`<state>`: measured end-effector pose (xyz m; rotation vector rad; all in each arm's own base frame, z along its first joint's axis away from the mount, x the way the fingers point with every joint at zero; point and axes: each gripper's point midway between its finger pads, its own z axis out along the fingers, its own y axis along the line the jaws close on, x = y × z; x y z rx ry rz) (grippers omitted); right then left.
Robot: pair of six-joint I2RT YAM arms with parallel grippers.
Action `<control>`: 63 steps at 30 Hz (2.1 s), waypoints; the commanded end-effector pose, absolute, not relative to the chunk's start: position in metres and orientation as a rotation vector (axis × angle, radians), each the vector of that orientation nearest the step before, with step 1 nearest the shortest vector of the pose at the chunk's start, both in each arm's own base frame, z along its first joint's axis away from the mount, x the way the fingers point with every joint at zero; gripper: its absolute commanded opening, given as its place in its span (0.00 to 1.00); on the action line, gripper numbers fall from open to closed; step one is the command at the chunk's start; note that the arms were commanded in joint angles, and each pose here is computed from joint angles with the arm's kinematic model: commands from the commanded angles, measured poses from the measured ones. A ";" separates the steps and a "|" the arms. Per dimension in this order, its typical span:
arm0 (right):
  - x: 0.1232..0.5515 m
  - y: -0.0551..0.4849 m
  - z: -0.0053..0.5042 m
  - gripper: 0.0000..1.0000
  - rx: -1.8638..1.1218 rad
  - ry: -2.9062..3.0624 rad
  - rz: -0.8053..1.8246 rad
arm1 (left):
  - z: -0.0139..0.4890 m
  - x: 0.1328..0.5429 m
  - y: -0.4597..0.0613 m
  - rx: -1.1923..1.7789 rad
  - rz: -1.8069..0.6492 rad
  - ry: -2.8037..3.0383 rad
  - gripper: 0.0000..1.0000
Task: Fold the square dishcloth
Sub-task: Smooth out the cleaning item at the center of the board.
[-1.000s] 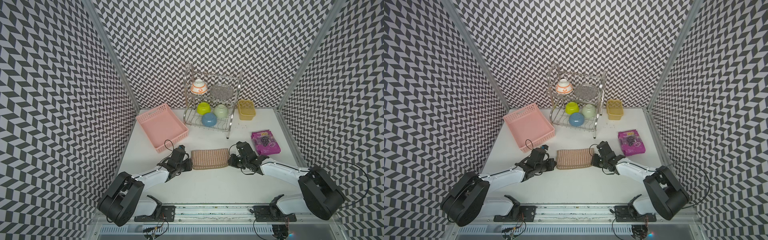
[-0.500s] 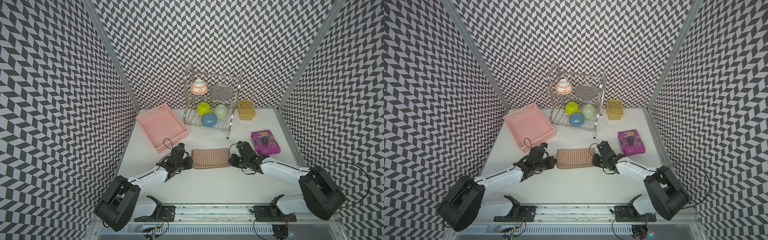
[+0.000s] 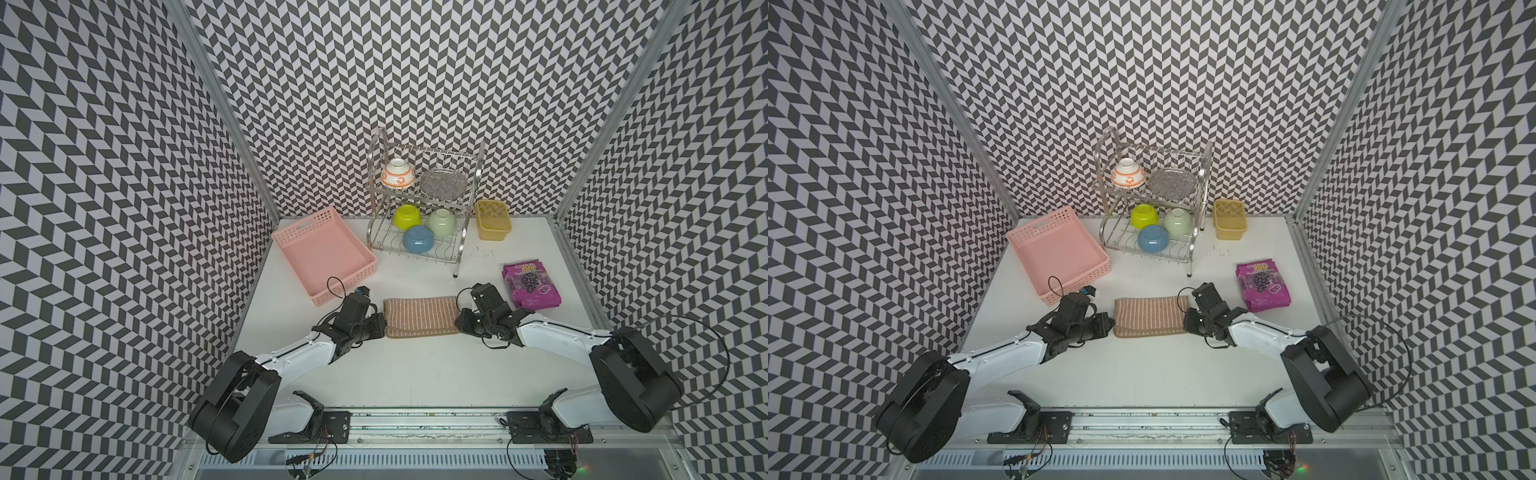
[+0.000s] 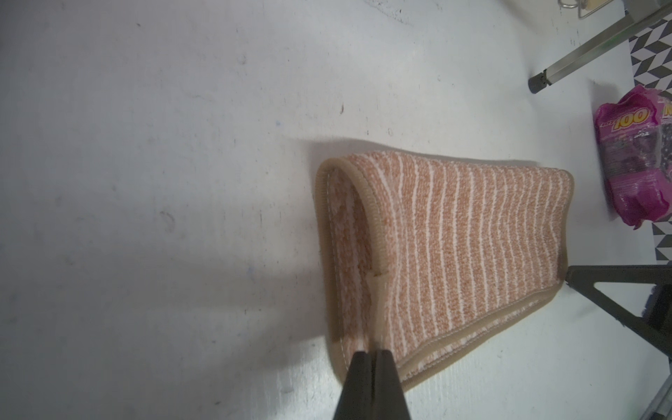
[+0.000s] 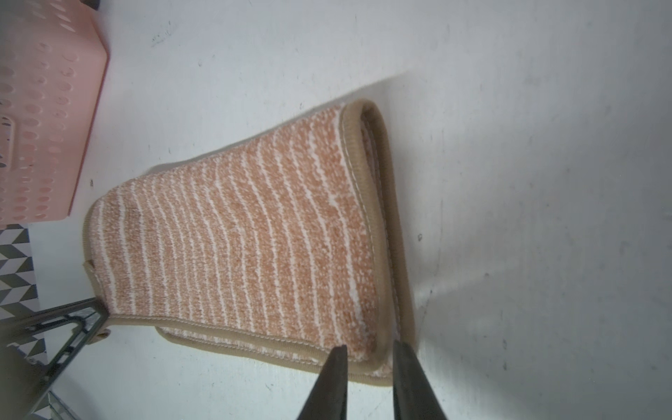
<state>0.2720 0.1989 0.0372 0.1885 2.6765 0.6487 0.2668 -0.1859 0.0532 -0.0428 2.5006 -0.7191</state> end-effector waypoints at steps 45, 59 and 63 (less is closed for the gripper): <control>0.307 0.203 0.043 0.17 0.182 2.589 0.574 | 0.047 0.265 -0.188 -0.030 -0.724 2.517 0.00; 0.308 0.205 0.062 0.00 0.151 2.568 0.588 | 0.062 0.264 -0.190 -0.015 -0.752 2.494 0.00; 0.305 0.203 0.066 0.00 0.150 2.569 0.585 | 0.070 0.264 -0.191 -0.012 -0.769 2.481 0.00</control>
